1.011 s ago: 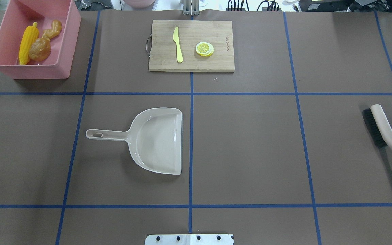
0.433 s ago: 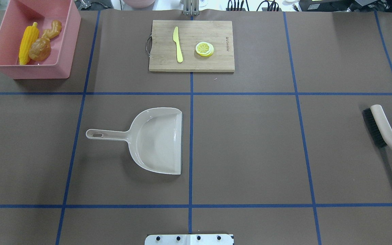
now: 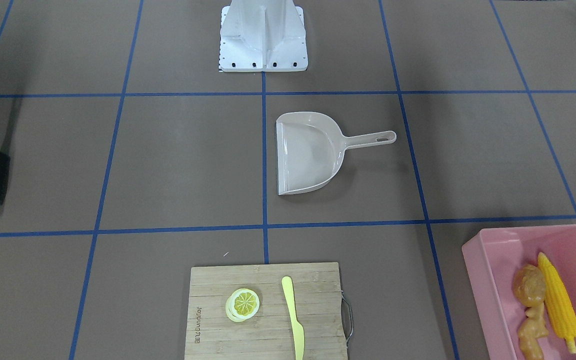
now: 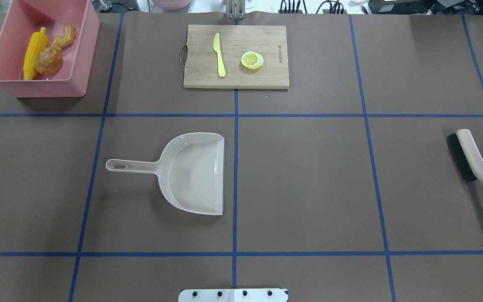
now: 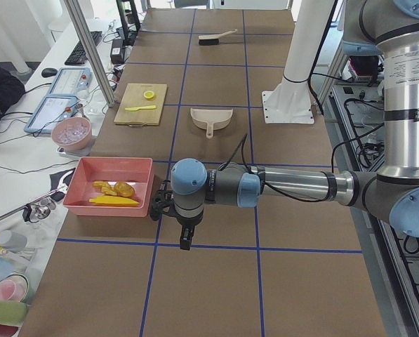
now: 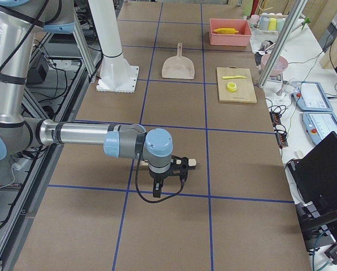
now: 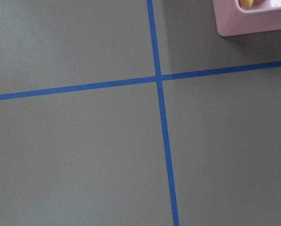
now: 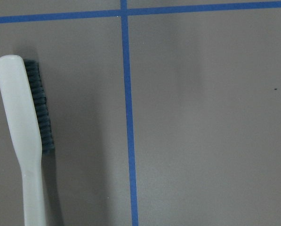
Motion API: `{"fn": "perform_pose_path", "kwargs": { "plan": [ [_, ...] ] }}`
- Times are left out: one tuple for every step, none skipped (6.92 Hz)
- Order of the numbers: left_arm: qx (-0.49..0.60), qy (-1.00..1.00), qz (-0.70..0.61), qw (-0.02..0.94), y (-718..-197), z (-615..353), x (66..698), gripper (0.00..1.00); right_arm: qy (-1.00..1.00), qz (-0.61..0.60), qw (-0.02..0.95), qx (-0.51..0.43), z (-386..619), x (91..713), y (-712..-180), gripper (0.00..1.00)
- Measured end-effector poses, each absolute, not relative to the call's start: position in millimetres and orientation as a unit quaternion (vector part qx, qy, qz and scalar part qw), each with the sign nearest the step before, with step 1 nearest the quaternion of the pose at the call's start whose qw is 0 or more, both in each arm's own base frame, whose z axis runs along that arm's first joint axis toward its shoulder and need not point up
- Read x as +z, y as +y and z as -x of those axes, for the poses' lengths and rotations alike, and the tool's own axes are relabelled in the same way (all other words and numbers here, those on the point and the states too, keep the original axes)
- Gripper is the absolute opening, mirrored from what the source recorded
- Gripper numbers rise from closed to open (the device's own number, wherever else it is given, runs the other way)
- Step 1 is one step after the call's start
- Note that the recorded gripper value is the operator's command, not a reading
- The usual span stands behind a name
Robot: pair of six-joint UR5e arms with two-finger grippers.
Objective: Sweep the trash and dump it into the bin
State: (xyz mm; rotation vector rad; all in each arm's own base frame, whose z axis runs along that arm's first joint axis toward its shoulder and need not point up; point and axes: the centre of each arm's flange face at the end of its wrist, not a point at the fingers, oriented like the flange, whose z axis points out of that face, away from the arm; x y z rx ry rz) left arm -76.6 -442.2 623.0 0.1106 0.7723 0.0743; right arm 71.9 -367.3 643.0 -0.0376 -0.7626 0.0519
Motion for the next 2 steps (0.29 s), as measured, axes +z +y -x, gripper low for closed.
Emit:
{"fn": "perform_pose_path", "kwargs": {
  "plan": [
    [0.036, 0.376, -0.053, 0.924, -442.0, 76.7, 623.5, 0.98, -0.372, 0.019, 0.928, 0.026, -71.9, 643.1, -367.3, 1.0],
    [0.035, 0.376, -0.052, 0.924, -441.8, 76.7, 624.0, 0.98, -0.373, 0.019, 0.927, 0.026, -71.9, 643.4, -367.2, 1.0]
  ]
}}
